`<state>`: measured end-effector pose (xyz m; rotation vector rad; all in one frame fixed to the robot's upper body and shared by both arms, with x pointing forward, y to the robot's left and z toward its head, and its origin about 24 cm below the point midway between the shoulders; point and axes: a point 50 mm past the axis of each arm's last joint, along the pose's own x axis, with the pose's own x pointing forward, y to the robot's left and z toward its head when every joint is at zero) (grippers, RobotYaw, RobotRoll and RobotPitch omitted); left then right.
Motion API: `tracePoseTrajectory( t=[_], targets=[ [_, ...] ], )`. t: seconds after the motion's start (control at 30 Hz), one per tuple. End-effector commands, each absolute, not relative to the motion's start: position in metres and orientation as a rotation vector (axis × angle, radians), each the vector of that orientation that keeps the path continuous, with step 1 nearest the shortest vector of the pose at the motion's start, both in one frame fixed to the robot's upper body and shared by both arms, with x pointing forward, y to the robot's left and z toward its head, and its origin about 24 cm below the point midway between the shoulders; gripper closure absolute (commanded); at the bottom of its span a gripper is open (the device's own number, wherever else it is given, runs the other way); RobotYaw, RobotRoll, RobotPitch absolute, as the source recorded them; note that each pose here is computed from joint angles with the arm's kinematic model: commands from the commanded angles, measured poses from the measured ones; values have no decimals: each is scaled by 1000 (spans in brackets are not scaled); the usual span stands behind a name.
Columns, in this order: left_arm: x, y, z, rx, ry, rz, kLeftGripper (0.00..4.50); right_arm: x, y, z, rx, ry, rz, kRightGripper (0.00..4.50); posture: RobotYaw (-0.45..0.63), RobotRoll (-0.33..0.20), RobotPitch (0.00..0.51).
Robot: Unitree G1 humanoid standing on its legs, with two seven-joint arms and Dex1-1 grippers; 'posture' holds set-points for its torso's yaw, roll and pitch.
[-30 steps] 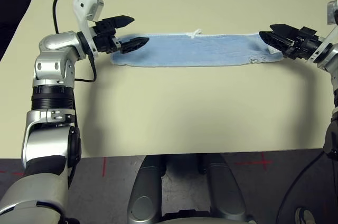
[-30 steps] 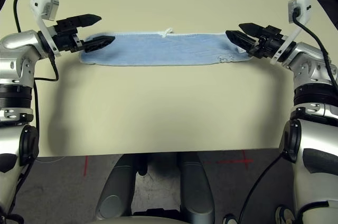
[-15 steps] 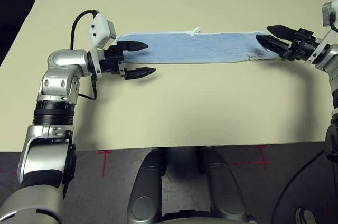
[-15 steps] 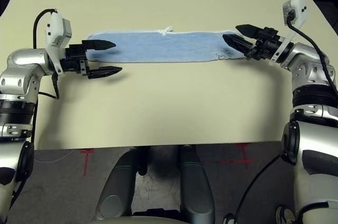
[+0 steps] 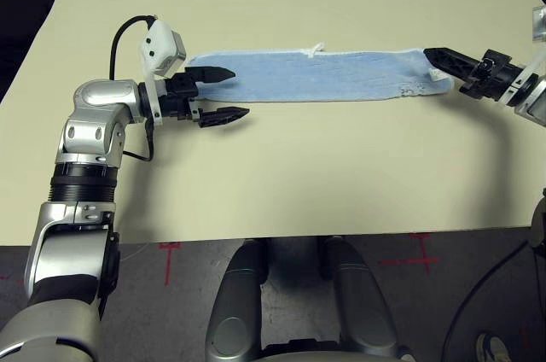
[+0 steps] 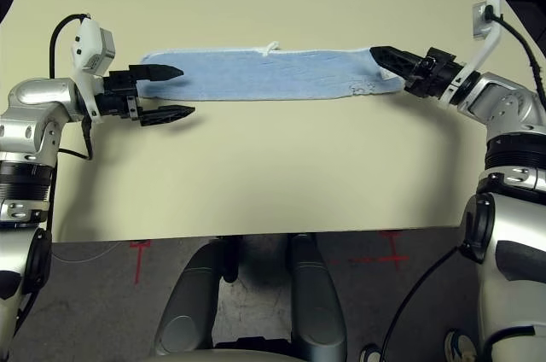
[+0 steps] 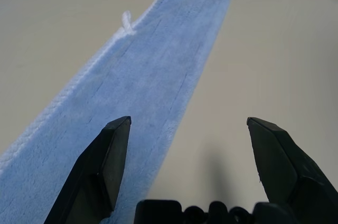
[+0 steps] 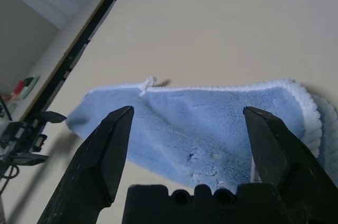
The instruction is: Fold the towel and set it aside.
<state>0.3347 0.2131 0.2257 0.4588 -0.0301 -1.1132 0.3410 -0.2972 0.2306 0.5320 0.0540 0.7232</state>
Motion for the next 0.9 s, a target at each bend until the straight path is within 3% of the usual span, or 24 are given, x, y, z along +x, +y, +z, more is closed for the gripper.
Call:
tracePoseTrajectory(
  t=[0.03,0.43,0.9],
  targets=[
    [332,213,218,476,-3,-1118,29,328,-309,230,631,52,689,0,-13,0,316],
    [331,211,212,479,11,-1116,29,299,-315,206,744,108,599,0,-29,0,323],
    [331,212,213,477,10,-1097,29,307,-308,192,849,187,423,0,-21,0,327]
  ],
)
